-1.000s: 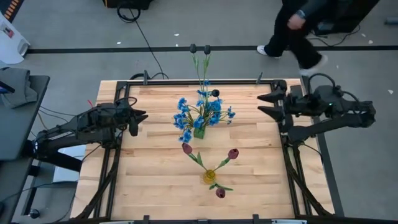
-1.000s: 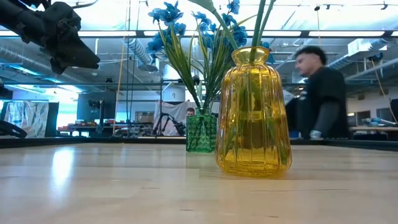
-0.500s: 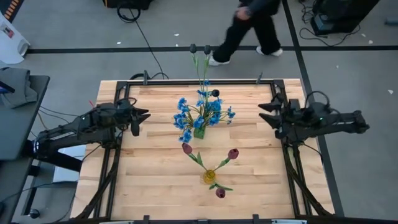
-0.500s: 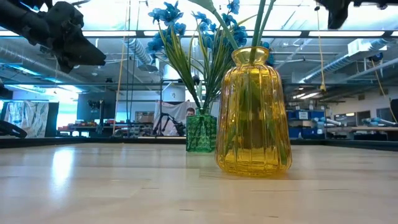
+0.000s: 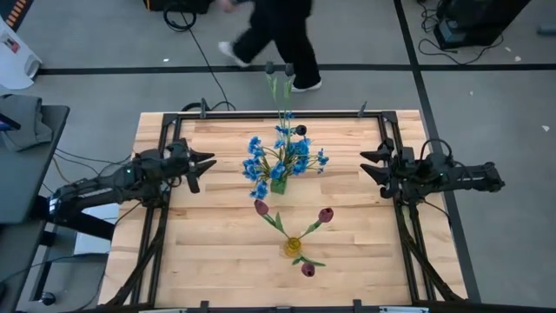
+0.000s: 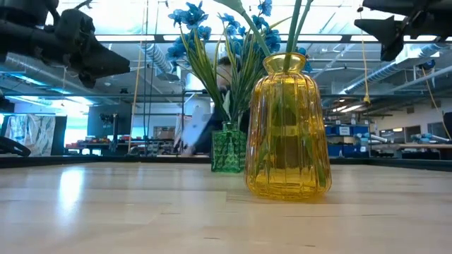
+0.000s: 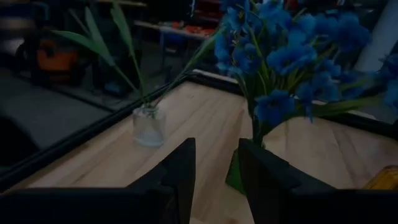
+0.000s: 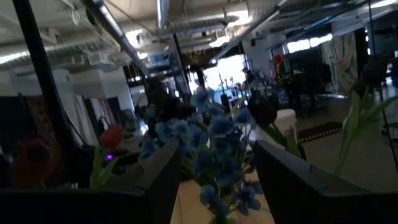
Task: Sort flowers into vase by color
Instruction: Return to Home Position
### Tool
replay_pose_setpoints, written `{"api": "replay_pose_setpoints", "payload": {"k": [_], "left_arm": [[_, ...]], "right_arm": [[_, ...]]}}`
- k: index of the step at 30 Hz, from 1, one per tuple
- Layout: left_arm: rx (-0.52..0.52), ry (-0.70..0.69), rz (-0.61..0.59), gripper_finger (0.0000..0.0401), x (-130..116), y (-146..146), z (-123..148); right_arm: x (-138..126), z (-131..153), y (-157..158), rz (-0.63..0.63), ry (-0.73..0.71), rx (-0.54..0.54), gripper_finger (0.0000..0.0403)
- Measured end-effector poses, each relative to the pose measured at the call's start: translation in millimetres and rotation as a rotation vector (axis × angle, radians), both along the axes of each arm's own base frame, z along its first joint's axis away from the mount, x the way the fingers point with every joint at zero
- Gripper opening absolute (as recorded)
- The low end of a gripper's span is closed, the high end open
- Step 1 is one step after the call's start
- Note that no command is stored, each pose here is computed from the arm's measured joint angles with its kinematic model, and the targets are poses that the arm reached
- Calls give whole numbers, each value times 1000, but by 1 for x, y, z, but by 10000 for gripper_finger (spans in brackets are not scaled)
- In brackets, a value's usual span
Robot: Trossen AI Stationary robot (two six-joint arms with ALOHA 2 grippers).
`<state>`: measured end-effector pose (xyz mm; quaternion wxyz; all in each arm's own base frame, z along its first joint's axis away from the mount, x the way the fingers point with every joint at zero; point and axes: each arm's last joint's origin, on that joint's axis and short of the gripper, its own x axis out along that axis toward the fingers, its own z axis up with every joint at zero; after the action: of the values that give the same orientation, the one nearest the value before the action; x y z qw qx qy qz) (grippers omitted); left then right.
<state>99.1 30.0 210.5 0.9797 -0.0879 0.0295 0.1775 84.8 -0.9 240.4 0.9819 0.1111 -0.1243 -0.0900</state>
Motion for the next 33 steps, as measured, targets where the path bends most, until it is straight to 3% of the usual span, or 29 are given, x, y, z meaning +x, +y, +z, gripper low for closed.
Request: {"api": "replay_pose_setpoints", "payload": {"k": [9,18,23,33], "left_arm": [[35,-63,-10,127,8,-2,-42],[69,-1,4,127,8,-3,-48],[81,53,11,127,7,-2,-53],[-13,178,-71,127,10,-4,-67]], "right_arm": [[-3,-8,-1,-58,-10,-54,213],[8,-44,-1,-71,-19,-74,213],[12,-55,0,-45,37,-38,213],[16,-74,2,33,216,88,213]]}}
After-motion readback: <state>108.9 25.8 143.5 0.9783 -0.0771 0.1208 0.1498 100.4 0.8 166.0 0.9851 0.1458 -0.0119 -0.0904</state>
